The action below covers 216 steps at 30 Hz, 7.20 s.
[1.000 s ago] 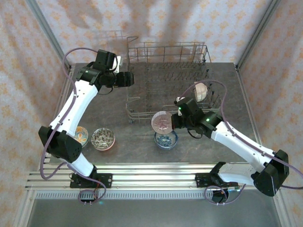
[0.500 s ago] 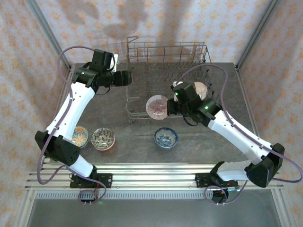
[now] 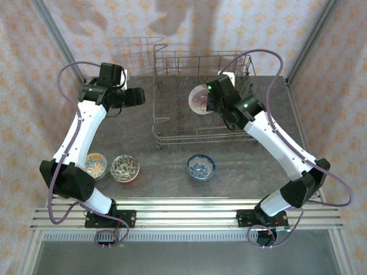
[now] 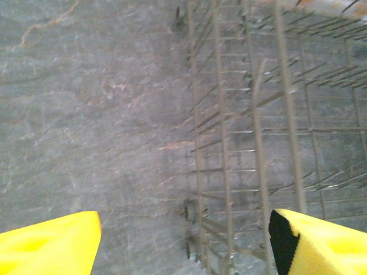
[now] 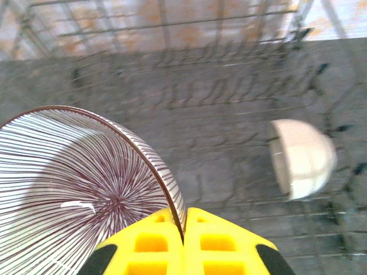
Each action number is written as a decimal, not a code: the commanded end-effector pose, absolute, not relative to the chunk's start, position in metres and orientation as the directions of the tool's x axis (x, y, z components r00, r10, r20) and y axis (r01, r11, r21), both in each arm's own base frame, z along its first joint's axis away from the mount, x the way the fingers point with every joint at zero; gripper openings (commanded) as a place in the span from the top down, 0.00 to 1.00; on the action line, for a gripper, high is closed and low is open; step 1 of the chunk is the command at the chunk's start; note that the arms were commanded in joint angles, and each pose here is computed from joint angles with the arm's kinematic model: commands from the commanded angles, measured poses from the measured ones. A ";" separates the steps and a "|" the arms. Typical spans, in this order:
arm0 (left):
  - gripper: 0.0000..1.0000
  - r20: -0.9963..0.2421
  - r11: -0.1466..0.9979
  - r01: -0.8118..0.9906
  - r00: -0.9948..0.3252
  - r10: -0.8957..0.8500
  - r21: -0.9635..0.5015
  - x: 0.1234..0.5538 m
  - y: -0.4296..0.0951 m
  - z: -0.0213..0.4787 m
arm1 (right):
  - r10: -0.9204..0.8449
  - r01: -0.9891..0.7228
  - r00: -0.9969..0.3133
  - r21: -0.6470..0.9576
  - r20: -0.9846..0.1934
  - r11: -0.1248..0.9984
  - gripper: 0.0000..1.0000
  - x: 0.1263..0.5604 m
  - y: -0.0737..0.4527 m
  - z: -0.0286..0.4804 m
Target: Load the bowls into the dish rack
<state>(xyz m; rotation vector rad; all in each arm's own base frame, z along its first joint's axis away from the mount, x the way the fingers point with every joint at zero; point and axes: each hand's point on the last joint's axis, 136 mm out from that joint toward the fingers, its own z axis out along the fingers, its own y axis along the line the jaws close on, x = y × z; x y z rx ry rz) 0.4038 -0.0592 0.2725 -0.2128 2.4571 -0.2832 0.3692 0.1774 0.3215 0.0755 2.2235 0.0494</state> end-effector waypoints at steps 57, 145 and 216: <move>0.27 -0.173 0.936 -0.080 -0.974 -0.146 -0.342 0.344 -0.115 0.132 | -0.414 0.392 -0.749 -0.850 -0.517 0.352 1.00 0.427 0.077 0.296; 0.27 -0.395 0.937 -0.210 -0.864 -0.311 -0.277 0.297 -0.079 0.200 | -0.318 0.001 -0.899 -0.728 -0.301 0.685 0.48 0.439 0.118 0.148; 0.28 -0.369 0.953 -0.193 -0.889 -0.270 -0.232 0.326 -0.101 0.208 | -0.552 -0.534 -0.769 -0.150 -0.322 0.832 0.07 0.498 0.136 0.144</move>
